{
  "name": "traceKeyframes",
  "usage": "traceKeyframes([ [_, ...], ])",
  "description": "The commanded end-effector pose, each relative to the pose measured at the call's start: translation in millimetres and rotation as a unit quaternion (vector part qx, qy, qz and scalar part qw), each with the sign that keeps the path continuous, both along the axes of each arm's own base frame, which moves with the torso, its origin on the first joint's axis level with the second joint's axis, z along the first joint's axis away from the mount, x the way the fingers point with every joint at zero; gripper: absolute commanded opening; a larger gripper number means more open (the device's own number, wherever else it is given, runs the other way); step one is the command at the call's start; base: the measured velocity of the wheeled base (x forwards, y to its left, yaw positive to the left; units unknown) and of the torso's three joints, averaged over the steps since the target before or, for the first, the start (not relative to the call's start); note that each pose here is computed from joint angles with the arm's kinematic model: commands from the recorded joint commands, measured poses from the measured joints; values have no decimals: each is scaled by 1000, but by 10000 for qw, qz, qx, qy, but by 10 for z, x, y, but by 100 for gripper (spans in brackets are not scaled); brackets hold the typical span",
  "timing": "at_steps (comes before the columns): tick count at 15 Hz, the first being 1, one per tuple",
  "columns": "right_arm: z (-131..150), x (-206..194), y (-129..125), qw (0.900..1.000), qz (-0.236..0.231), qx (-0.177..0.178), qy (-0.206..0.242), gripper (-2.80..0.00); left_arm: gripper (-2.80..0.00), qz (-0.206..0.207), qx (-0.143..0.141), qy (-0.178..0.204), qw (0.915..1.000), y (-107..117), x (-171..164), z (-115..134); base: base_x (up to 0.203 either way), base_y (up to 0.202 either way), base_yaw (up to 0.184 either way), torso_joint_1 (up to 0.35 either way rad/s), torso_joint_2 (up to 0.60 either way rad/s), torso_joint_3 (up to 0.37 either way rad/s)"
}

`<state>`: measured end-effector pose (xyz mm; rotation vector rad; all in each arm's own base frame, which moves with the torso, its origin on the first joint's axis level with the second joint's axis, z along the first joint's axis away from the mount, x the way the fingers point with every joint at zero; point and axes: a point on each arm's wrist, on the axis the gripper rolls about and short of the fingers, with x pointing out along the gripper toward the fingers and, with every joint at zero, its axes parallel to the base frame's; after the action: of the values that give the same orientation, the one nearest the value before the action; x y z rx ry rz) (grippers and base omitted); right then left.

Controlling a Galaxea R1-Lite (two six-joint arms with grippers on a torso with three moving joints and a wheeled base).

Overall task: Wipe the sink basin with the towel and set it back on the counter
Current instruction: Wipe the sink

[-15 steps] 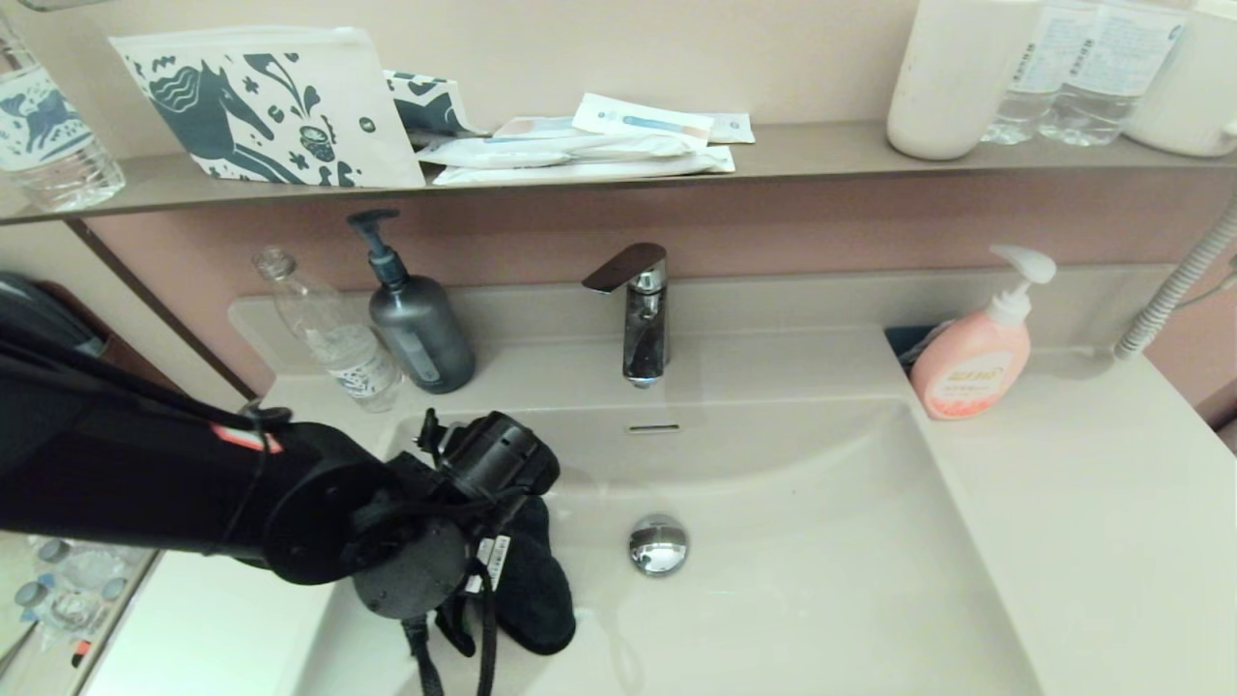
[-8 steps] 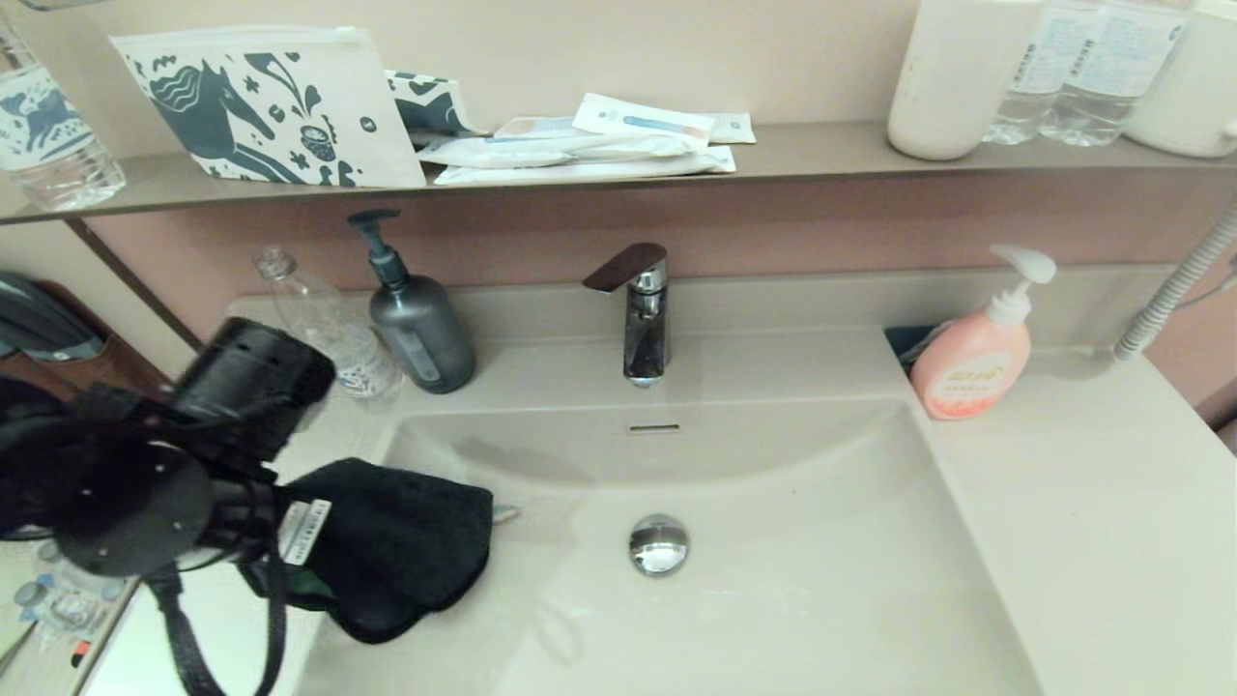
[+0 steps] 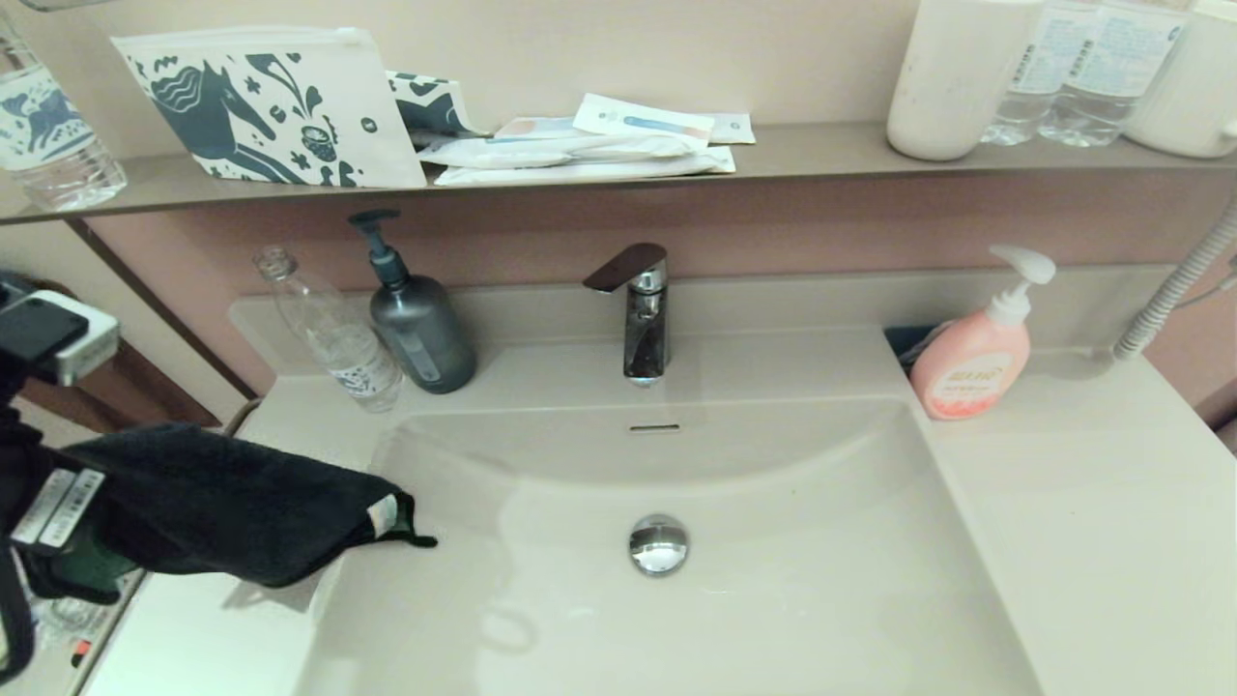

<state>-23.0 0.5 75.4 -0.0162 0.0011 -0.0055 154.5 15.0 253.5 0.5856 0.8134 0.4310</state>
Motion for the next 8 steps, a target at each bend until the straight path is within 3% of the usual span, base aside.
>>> traceKeyframes([
  [1,2,0,0,10000,5,-3,2,-280,-280,122,82,-255,9996,44,-161,126,0,0,0,0,0,0],
  [8,-2,2,0,10000,5,-3,10,-280,-280,215,152,-257,9993,62,-427,518,0,0,0,0,0,0],
])
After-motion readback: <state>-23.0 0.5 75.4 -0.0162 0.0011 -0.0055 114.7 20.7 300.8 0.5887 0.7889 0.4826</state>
